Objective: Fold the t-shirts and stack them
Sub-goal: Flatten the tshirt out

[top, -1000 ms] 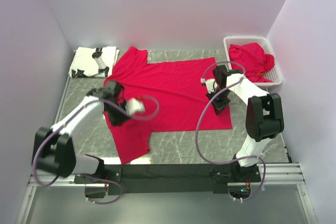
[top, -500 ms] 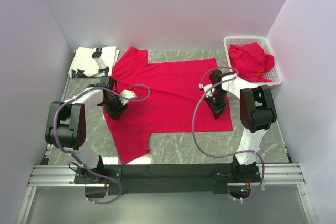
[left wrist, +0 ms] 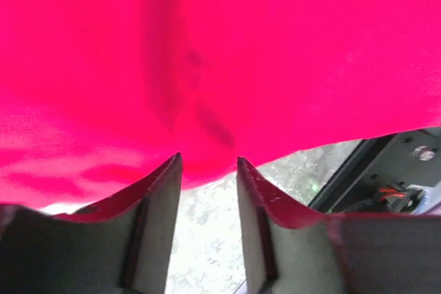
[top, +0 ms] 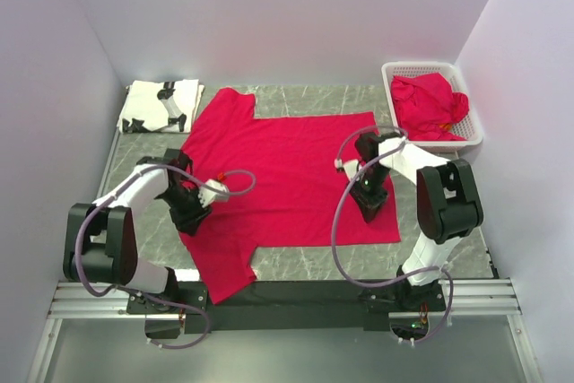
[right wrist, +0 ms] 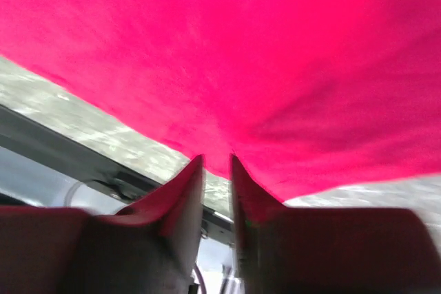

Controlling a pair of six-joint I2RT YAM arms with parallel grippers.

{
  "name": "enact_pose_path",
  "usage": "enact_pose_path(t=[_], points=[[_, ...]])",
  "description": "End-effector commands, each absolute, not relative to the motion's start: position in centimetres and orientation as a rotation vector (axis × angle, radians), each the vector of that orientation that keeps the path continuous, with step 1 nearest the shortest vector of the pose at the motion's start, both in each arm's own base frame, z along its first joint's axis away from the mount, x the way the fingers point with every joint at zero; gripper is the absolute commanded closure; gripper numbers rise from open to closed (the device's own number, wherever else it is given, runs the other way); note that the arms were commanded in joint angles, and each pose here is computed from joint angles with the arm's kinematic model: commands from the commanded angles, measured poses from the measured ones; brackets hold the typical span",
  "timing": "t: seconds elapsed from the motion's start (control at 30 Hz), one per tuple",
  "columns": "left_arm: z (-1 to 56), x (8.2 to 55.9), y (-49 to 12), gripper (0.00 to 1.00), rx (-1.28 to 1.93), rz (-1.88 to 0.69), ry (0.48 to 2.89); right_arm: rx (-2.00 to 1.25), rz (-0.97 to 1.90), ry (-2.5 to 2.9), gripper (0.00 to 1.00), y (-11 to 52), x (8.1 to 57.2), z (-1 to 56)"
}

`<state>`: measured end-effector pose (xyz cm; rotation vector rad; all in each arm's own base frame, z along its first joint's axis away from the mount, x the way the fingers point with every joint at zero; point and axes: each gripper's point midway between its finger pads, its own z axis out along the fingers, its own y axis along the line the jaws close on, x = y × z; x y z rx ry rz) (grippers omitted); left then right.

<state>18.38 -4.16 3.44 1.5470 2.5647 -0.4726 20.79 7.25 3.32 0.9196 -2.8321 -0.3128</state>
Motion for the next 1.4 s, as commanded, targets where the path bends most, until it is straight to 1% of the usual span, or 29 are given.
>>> enact_pose_path(t=[0.0,0.03,0.07,0.1,0.13,0.17,0.23,0.27,0.3,0.33,0.37,0.47,0.6,0.77,0.8,0.9,1.0,1.07,1.1,1.13,1.17,1.2,1.23,1.27,1.3,1.33,1.37], points=[[6.8,21.7,-5.7,0.55,1.474,-0.558,2.459,0.973,-0.412,-3.023,0.67,8.9,25.7,7.8],[8.5,24.4,-6.1,0.54,1.420,-0.536,2.416,0.963,-0.402,-3.070,0.62,8.9,27.1,8.3],[9.2,25.8,-5.8,0.52,1.338,-0.542,2.430,0.960,-0.392,-3.120,0.59,9.1,29.0,9.0],[9.0,27.2,-5.9,0.49,1.290,-0.575,2.445,0.958,-0.372,-3.156,0.58,9.1,30.3,9.1],[10.5,29.7,-6.0,0.48,1.244,-0.555,2.407,0.956,-0.364,-3.175,0.58,9.1,31.2,9.2],[10.2,30.7,-5.9,0.47,1.144,-0.605,2.450,0.946,-0.358,-3.179,0.58,9.3,32.2,8.8],[10.6,32.6,-6.0,0.46,1.086,-0.597,2.439,0.922,-0.369,-3.147,0.60,9.5,32.5,8.1],[10.0,33.2,-5.8,0.46,1.028,-0.592,2.471,0.906,-0.379,-3.120,0.63,9.7,32.5,7.3],[9.2,33.2,-5.8,0.46,1.000,-0.583,2.491,0.897,-0.382,-3.118,0.64,9.7,32.7,6.8],[8.8,34.7,-5.5,0.46,0.969,-0.532,2.467,0.892,-0.380,-3.119,0.64,9.7,32.8,6.4],[8.4,35.1,-5.4,0.46,0.901,-0.519,2.493,0.877,-0.363,-3.102,0.65,9.6,32.4,5.5],[6.4,36.0,-4.7,0.47,0.834,-0.471,2.534,0.861,-0.341,-3.077,0.68,9.4,32.0,3.9],[4.3,35.5,-3.9,0.49,0.842,-0.437,2.588,0.867,-0.312,-3.040,0.70,9.3,30.6,2.0],[2.1,32.6,-2.9,0.50,0.926,-0.407,2.655,0.887,-0.314,-2.976,0.72,9.7,27.9,0.7],[1.6,31.3,-2.8,0.50,0.937,-0.421,2.685,0.896,-0.326,-2.967,0.72,10.0,27.4,0.5],[0.9,28.9,-2.3,0.51,0.987,-0.434,2.731,0.917,-0.359,-2.916,0.72,10.6,24.9,0.3],[1.6,27.9,-2.1,0.51,1.015,-0.461,2.727,0.934,-0.408,-2.889,0.73,11.0,23.0,0.9],[3.1,28.7,-2.5,0.50,0.988,-0.503,2.683,0.933,-0.440,-2.953,0.71,11.2,24.3,2.4],[4.6,30.6,-2.7,0.48,0.975,-0.499,2.630,0.899,-0.453,-2.993,0.70,10.7,25.4,3.2],[5.3,31.2,-2.8,0.47,0.938,-0.521,2.632,0.890,-0.458,-3.073,0.66,10.8,27.9,4.8],[7.3,33.5,-3.2,0.45,0.924,-0.522,2.560,0.876,-0.457,-3.114,0.65,10.7,29.2,5.7],[8.2,34.5,-3.5,0.45,0.915,-0.532,2.534,0.865,-0.460,-3.160,0.64,10.6,30.8,6.7],[8.6,35.4,-3.7,0.44,0.884,-0.550,2.527,0.820,-0.447,-3.259,0.63,10.1,33.6,8.5],[10.5,37.5,-4.1,0.42,0.873,-0.544,2.461,0.791,-0.425,-3.315,0.62,9.8,35.1,9.4],[11.2,38.4,-4.2,0.42,0.844,-0.551,2.446,0.767,-0.391,-3.409,0.61,9.4,37.9,10.7],[11.3,39.2,-4.4,0.42,0.839,-0.562,2.434,0.686,-0.291,-3.467,0.60,8.5,39.3,11.0],[12.5,40.5,-4.5,0.41,0.833,-0.553,2.392,0.654,-0.250,-3.522,0.60,8.1,41.0,11.4]])
